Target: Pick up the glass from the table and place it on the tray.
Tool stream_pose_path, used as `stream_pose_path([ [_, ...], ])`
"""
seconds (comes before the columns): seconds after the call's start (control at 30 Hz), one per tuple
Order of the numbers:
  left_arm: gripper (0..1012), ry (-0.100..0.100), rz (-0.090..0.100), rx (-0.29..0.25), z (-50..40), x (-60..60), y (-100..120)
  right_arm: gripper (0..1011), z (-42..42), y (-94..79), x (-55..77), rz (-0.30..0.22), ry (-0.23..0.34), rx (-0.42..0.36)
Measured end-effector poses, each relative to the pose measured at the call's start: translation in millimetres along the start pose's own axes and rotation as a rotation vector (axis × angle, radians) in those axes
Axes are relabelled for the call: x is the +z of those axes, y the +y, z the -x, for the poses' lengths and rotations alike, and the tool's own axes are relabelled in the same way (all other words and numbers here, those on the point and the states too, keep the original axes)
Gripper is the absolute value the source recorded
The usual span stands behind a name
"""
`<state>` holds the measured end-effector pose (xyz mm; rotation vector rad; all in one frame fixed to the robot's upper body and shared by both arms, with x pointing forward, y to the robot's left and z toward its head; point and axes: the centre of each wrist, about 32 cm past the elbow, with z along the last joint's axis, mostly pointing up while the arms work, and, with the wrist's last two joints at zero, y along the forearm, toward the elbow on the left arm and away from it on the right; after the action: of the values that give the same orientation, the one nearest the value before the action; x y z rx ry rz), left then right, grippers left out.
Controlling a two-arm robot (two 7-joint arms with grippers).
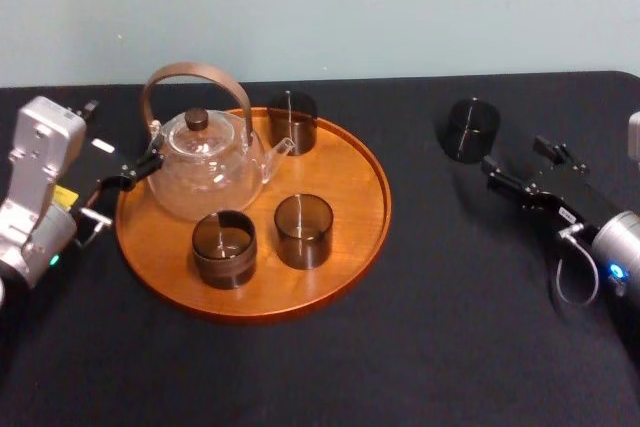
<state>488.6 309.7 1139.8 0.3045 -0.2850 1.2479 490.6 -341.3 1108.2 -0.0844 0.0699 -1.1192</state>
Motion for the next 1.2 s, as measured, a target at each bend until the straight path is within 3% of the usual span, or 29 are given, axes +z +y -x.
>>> stream_pose_path([
  [0.23,1010,0.000,0.000,0.000,0.0,0.0,0.0,1002,-6.0,8.4,-2.0,0.010,0.011,-0.011],
  [0.87,1010,0.000,0.000,0.000,0.0,0.0,0.0,1002,-6.9,30.0,2.4,0.042,-0.009,-0.001],
  [1.2,1010,0.000,0.000,0.000,0.0,0.0,0.0,1002,-15.0,43.9,4.3,0.061,-0.019,-0.031],
])
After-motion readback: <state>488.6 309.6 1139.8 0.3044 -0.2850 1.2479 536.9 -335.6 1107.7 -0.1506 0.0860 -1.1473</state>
